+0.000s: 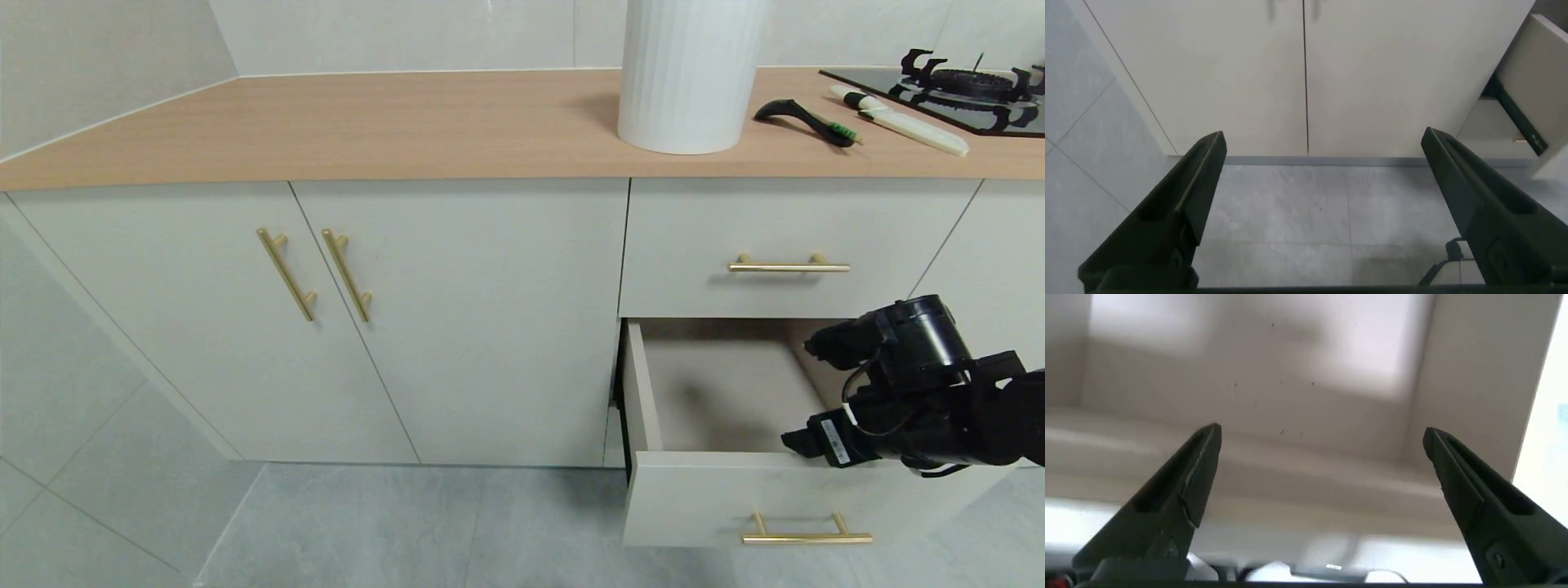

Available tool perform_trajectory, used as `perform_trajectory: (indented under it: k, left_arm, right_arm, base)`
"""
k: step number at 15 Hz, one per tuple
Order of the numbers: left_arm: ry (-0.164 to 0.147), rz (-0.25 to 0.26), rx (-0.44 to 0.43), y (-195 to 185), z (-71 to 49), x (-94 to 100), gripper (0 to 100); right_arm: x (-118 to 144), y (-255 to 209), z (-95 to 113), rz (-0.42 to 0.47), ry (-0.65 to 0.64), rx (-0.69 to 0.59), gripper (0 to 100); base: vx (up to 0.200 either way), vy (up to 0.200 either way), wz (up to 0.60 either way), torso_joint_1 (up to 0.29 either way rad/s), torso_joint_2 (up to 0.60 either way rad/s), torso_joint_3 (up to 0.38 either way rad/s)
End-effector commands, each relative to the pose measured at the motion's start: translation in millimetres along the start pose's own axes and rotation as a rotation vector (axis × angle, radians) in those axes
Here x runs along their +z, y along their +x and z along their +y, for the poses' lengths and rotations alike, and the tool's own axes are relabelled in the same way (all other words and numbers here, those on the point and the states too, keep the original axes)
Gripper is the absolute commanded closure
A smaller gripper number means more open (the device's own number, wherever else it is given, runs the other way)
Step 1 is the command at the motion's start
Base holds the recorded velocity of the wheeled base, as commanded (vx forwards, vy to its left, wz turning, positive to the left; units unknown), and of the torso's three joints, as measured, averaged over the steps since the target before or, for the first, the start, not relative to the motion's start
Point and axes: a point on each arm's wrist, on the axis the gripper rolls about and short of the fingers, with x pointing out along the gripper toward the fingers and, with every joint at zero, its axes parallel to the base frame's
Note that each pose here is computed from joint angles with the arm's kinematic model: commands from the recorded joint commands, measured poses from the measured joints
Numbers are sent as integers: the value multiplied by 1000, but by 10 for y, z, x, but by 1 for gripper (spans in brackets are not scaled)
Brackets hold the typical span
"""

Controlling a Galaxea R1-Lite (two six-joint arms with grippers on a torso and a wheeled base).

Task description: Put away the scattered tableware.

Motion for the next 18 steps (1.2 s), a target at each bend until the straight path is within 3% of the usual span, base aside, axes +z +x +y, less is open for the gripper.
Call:
perform_trajectory:
  k: [1, 11, 18]
  left_arm:
    - [0, 1, 0, 1, 0, 0, 0]
    - [0, 1, 0, 1, 0, 0, 0]
    - [0, 1, 0, 1, 0, 0, 0]
  right_arm:
    - [15, -73, -13, -8, -8, 1, 0]
    - [-275, -475, 165, 270, -248, 79, 0]
    - [-437, -527, 328, 405, -379, 94, 0]
  base:
    - [0, 0, 0, 0, 0, 0]
    - [0, 0, 0, 0, 0, 0]
    - [0, 0, 0, 0, 0, 0]
